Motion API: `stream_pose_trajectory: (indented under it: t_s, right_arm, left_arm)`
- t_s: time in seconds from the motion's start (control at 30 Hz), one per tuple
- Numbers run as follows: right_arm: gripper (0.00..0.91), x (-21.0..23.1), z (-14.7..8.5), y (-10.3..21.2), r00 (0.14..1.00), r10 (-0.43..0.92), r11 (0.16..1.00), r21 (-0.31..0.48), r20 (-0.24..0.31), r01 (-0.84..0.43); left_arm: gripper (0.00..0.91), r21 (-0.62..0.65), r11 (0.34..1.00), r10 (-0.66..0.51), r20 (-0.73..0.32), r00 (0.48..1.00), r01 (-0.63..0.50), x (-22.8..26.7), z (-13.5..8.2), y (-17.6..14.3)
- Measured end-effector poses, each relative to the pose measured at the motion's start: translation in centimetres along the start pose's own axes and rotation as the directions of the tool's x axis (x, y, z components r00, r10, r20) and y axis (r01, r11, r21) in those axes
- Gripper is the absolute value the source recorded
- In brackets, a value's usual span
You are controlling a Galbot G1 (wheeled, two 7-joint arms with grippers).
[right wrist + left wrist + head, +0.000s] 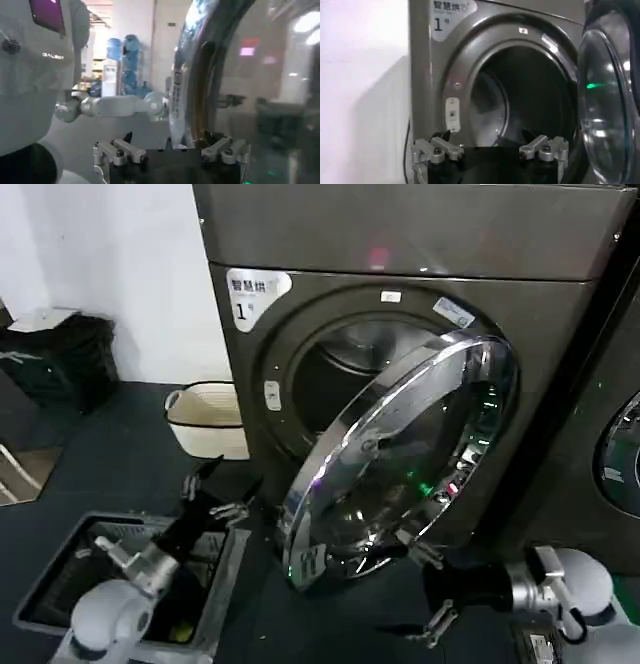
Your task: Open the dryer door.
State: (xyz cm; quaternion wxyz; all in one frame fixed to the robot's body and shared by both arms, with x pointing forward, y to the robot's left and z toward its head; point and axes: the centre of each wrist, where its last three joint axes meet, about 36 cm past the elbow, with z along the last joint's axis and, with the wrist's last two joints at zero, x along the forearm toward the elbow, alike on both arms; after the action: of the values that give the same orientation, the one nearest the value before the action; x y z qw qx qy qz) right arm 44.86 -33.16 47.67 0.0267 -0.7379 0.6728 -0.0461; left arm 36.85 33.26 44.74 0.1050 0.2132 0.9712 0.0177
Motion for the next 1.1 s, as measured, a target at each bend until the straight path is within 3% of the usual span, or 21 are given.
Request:
stream_pose_trajectory:
  t_s: [0.6,1.1]
  right_arm:
    - [0.907,9.5,1.4,3.9,0.956,0.292,0.956,-0.012,0.003,-0.292]
    - [0.907,19.8,-1.3,9.0,0.829,0.559,0.828,0.07,-0.024,-0.556]
  left_arm:
    - [0.907,0.028,0.986,0.162,-0.015,0.987,-0.162,-4.9,1.7,-0.5]
    - [0.907,0.057,0.954,0.296,-0.033,0.955,-0.294,-7.9,3.4,-2.9]
